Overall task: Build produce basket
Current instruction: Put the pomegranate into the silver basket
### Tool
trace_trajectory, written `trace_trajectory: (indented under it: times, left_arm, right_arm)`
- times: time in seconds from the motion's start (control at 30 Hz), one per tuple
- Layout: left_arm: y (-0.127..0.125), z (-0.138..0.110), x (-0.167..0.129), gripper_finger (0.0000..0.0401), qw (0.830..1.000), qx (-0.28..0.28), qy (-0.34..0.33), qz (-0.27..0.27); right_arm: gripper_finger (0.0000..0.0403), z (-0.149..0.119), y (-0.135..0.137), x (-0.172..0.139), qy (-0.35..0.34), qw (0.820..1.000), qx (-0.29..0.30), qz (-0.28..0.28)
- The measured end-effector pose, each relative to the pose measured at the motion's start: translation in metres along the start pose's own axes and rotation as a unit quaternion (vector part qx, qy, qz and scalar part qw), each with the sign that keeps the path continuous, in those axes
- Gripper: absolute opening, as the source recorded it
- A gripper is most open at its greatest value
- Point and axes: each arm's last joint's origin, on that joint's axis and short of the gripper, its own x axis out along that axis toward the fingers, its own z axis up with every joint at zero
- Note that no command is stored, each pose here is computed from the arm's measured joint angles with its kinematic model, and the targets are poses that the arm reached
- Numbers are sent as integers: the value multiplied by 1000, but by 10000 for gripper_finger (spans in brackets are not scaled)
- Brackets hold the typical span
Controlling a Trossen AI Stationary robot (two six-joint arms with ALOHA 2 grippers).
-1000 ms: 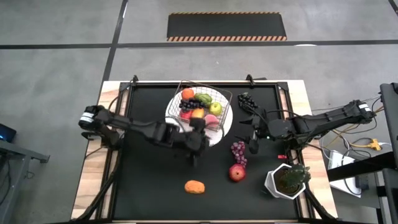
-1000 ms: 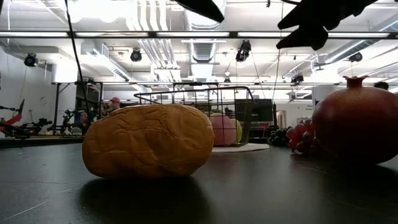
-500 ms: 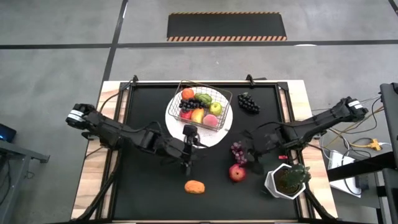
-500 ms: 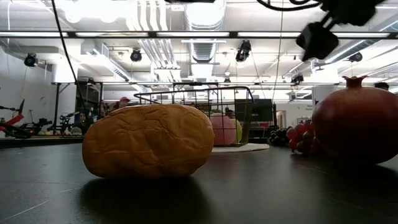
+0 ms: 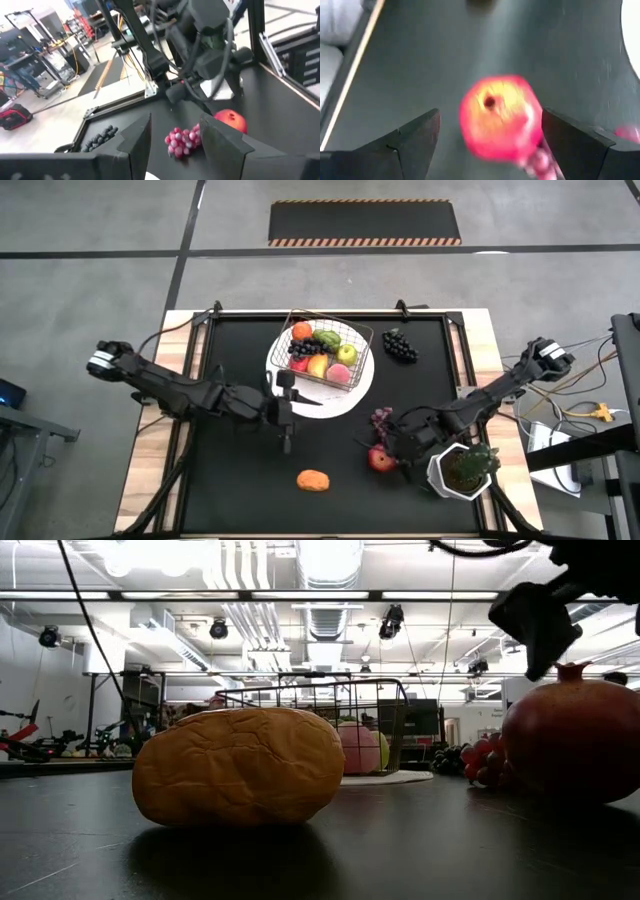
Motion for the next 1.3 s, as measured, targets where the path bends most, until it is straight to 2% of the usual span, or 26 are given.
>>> trace_trajectory:
  times: [0.2,0.6,0.7,0.8,1.1,1.3]
  left_arm:
    - [2,-1,-6,150,1000,-11,-29,8]
    - [2,0,-8,150,999,-15,-47,12]
    - [2,1,-8,150,998,-17,-52,13]
    - [3,3,-8,150,998,-20,-60,16]
    - [5,7,-9,150,996,-30,-85,23]
    - [5,8,-9,150,995,-32,-91,25]
  right_arm:
    - [327,-6,-1,12,-62,996,-50,-42]
    - [326,-25,-5,28,-102,992,-66,-29]
    - [316,-30,-6,32,-113,991,-71,-24]
    - [275,-34,-7,35,-123,989,-76,-18]
    - [106,-41,-8,38,-139,986,-90,8]
    - [31,-43,-7,39,-132,986,-101,20]
